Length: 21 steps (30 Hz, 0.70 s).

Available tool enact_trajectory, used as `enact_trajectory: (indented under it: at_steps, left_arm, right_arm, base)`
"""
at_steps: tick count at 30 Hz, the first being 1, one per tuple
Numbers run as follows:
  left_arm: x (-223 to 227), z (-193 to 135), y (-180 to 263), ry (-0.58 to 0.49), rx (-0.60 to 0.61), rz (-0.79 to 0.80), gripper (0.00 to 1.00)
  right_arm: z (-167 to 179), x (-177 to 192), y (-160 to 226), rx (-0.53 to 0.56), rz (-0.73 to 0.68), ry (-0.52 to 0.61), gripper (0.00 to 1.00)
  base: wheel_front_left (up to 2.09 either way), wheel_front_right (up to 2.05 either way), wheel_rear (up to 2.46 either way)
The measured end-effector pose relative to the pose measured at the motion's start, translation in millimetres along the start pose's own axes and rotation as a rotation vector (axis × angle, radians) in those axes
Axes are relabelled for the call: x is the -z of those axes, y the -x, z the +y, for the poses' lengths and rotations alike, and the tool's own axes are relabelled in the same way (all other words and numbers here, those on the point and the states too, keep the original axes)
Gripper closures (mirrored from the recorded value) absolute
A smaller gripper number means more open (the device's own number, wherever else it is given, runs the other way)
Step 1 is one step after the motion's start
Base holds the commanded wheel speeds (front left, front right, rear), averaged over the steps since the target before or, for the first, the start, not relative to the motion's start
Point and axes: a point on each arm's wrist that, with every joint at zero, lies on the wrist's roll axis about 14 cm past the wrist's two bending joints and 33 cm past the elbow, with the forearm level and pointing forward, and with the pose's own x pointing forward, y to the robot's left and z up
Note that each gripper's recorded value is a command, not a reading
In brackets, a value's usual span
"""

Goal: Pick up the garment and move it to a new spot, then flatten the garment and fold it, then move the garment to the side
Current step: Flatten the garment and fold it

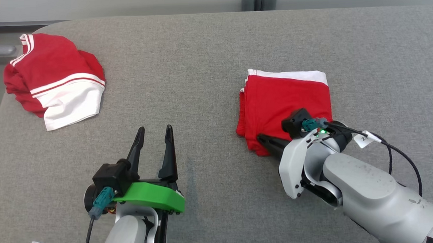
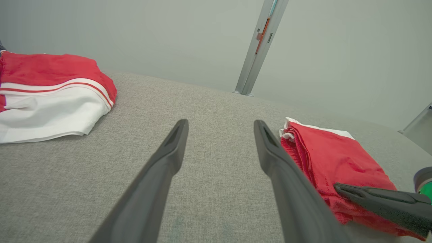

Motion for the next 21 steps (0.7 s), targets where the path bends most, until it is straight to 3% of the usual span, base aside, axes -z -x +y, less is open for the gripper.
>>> enact_trajectory:
  at_steps: [6, 11, 12, 13, 14, 16, 21]
  left_arm:
    - [-1, 5, -3, 0.002, -0.016, -0.003, 0.0]
    - [-3, 1, -9, -0.01, -0.003, -0.012, 0.0]
    - [-4, 0, -10, -0.013, 0.0, -0.015, 0.0]
    - [-5, -2, -11, -0.015, 0.006, -0.02, 0.0]
    - [-6, -4, -12, -0.019, 0.012, -0.023, 0.0]
    - [-10, -9, -14, -0.023, 0.025, -0.034, 0.0]
    - [-15, -19, -17, -0.024, 0.043, -0.049, 0.0]
  right_arm:
    - [19, 10, -3, -0.05, 0.024, 0.011, 1.0]
    - [9, -25, 3, -0.017, -0.137, -0.005, 0.96]
    - [6, -31, 5, -0.007, -0.167, -0.012, 0.67]
    - [2, -39, 9, 0.007, -0.206, -0.021, 0.24]
    - [-2, -46, 13, 0.021, -0.241, -0.033, 0.0]
    - [-19, -64, 28, 0.082, -0.328, -0.086, 0.0]
    - [-63, -68, 66, 0.255, -0.428, -0.174, 0.0]
  base:
    - [0.0, 0.0, 0.0]
    - [0.0, 0.0, 0.0]
    - [0.0, 0.0, 0.0]
    - [0.0, 0.0, 0.0]
    - [0.0, 0.0, 0.0]
    - [0.0, 0.0, 0.0]
    - [0.0, 0.0, 0.0]
